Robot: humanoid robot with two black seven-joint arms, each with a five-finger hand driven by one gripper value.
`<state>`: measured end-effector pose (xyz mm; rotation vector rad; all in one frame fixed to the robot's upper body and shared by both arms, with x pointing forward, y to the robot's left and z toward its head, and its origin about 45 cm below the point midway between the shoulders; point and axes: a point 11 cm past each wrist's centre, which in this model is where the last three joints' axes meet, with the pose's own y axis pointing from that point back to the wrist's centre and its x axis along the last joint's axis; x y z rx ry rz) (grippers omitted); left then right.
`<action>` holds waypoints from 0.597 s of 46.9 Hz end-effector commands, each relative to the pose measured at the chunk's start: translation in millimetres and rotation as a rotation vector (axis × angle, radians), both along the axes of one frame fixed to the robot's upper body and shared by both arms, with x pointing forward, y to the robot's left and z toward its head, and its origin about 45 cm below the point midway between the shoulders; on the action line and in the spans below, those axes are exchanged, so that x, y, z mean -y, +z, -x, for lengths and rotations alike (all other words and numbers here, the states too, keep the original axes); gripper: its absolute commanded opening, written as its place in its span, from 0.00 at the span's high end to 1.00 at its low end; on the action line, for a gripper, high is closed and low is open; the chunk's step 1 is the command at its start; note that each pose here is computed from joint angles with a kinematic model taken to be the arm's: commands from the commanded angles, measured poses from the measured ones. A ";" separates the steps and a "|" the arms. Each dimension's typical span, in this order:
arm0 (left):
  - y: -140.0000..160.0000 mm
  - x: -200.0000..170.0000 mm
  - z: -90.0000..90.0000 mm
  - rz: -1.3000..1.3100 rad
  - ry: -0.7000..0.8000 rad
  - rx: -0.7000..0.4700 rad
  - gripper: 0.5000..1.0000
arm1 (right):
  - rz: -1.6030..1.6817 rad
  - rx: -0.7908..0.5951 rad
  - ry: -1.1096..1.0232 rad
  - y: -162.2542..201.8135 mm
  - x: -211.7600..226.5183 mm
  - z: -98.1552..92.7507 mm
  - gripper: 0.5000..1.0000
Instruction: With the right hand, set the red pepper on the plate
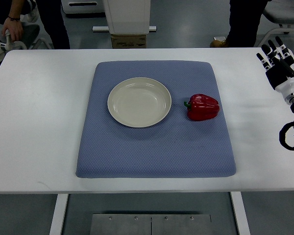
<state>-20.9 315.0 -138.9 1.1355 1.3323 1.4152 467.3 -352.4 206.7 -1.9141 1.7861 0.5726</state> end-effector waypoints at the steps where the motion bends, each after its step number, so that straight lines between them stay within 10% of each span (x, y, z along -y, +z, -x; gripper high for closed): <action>1: 0.0 -0.2 0.1 -0.001 0.001 0.000 0.00 | 0.031 -0.011 0.017 -2.3 -2.6 0.4 0.00; 28: 0.0 -0.2 0.1 -0.001 -0.001 0.000 0.00 | -0.026 0.116 0.032 9.9 -4.4 5.6 0.00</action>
